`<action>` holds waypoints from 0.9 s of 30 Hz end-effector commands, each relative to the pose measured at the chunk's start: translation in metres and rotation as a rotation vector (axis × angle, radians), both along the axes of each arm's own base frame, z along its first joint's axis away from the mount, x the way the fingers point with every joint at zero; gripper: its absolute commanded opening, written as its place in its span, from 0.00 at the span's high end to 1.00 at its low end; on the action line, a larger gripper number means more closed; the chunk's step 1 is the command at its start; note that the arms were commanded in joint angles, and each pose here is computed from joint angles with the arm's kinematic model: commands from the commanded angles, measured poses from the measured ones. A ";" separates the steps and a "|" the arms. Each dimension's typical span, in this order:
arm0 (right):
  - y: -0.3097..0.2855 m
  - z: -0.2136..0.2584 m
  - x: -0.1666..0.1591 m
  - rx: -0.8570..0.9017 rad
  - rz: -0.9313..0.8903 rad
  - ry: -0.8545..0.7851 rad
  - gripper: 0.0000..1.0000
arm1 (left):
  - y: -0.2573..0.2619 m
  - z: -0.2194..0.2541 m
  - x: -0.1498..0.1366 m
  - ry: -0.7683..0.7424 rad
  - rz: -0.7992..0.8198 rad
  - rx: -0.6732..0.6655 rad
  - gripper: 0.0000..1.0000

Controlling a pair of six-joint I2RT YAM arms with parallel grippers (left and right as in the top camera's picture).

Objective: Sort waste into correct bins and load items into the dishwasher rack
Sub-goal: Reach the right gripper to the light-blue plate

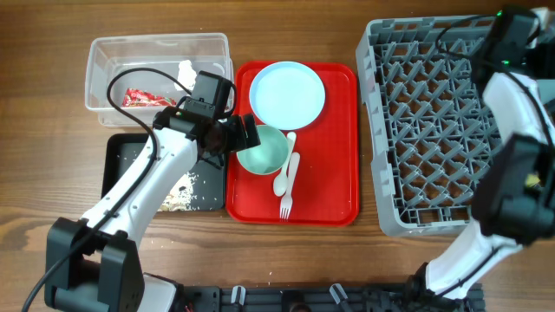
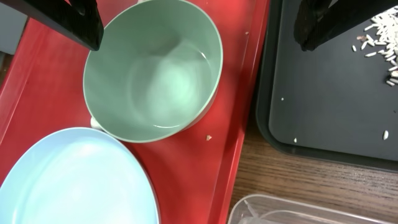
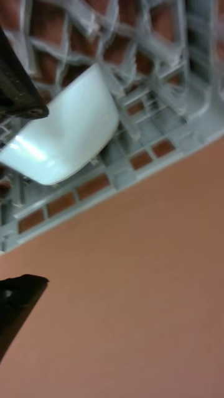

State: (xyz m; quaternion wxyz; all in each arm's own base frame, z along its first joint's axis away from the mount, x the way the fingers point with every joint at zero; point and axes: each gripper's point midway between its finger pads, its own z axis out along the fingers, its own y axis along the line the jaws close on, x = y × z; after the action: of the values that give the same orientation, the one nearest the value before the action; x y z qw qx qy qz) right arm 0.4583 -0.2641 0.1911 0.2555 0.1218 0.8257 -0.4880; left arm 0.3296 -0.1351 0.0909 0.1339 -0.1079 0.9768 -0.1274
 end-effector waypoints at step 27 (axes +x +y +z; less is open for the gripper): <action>0.497 -0.083 -0.115 1.222 0.703 0.464 0.29 | 0.159 0.053 -0.042 0.016 0.493 0.157 0.00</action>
State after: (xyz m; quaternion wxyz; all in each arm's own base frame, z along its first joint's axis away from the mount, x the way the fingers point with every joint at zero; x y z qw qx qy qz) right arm 0.3544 0.2203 0.1477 0.1551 -0.1707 0.9550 0.1865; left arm 0.2892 0.0093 0.1390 0.1532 -0.3036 0.9402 -0.0199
